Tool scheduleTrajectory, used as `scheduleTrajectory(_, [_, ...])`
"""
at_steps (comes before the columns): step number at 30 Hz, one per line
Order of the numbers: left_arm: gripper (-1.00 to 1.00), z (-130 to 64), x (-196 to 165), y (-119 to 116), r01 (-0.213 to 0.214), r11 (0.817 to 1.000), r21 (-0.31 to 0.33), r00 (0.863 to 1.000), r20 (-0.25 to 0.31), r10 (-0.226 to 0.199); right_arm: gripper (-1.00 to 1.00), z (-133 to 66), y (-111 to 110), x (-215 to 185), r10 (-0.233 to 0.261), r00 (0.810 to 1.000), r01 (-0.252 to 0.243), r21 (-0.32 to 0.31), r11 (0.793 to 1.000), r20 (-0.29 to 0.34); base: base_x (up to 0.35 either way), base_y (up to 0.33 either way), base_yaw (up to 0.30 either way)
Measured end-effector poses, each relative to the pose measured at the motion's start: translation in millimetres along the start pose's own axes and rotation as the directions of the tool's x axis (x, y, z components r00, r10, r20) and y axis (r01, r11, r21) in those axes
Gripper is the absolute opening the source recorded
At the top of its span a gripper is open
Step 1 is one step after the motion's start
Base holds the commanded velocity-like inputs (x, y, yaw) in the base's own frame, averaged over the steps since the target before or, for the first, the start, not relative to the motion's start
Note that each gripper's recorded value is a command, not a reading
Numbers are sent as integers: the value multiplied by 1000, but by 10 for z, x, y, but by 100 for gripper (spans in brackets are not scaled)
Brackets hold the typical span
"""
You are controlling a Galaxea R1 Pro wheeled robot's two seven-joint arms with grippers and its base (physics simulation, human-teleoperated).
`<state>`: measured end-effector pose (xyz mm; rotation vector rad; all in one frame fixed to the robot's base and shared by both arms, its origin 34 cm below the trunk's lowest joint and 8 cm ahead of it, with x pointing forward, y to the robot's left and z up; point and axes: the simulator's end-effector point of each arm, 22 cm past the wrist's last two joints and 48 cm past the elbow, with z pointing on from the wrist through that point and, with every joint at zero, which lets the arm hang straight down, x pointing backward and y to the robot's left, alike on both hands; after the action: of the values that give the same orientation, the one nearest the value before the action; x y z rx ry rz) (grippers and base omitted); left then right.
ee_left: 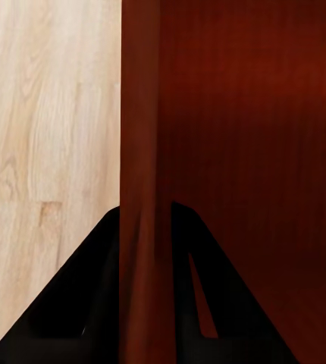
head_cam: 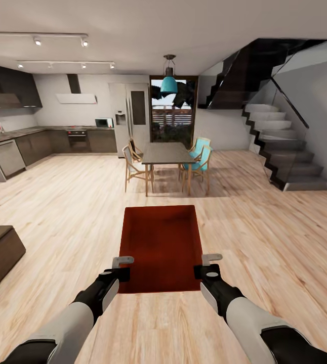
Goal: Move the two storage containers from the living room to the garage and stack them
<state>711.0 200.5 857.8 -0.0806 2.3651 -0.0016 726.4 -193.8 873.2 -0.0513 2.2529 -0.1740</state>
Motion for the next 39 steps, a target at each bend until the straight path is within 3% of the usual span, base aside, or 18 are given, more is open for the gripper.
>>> scheduleTrajectory(9, [-100,0,1,-1,0,1000,0,1000,0,0,-100,0,-1,1,0,1000,0,0,1000,0,321,0,-77])
scheduleTrajectory(39, [-100,0,0,-1,0,1000,0,1000,0,0,-100,0,-1,1,0,1000,0,0,1000,0,321,0,-237])
